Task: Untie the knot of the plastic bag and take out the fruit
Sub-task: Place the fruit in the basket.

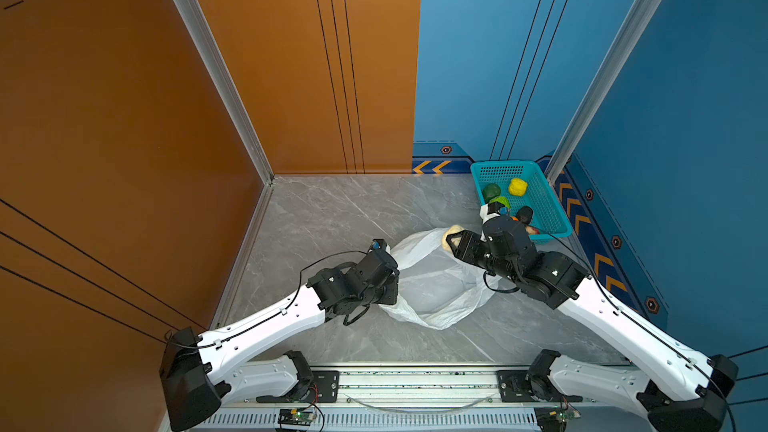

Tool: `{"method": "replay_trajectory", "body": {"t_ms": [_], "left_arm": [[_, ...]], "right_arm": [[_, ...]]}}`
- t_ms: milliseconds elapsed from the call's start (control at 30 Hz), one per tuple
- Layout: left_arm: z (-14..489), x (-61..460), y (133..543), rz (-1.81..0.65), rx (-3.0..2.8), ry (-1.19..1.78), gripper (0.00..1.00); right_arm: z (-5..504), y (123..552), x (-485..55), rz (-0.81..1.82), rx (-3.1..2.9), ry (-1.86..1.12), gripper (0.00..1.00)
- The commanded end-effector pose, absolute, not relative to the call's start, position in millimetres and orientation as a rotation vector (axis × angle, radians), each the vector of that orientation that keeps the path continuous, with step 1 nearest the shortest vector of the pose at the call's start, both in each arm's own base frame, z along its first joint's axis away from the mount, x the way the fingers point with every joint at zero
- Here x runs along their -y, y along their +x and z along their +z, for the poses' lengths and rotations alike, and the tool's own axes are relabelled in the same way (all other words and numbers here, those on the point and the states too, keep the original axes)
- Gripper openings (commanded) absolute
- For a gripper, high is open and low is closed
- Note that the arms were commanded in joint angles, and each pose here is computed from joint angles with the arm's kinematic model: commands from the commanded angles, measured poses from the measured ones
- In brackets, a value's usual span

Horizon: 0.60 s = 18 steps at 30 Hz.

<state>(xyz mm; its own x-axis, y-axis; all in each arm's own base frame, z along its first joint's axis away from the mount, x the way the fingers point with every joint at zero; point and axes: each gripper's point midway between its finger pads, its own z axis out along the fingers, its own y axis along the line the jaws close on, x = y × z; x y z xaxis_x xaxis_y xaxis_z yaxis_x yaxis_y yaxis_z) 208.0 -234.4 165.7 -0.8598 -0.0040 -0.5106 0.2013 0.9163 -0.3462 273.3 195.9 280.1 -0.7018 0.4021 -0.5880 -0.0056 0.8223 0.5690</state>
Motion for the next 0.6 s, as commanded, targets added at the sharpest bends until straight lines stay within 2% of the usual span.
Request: {"method": "replay_trajectory", "body": {"t_ms": [0, 167, 567], "left_arm": [[163, 226, 210, -0.512, -2.552, 0.104, 0.0], [164, 221, 210, -0.506, -2.548, 0.088, 0.0], [165, 213, 209, -0.508, -2.54, 0.066, 0.0]], "right_arm": [[300, 287, -177, 0.704, -2.236, 0.264, 0.38], [310, 320, -132, 0.635, -2.181, 0.367, 0.39], [278, 396, -21, 0.485, -2.048, 0.676, 0.38]]}}
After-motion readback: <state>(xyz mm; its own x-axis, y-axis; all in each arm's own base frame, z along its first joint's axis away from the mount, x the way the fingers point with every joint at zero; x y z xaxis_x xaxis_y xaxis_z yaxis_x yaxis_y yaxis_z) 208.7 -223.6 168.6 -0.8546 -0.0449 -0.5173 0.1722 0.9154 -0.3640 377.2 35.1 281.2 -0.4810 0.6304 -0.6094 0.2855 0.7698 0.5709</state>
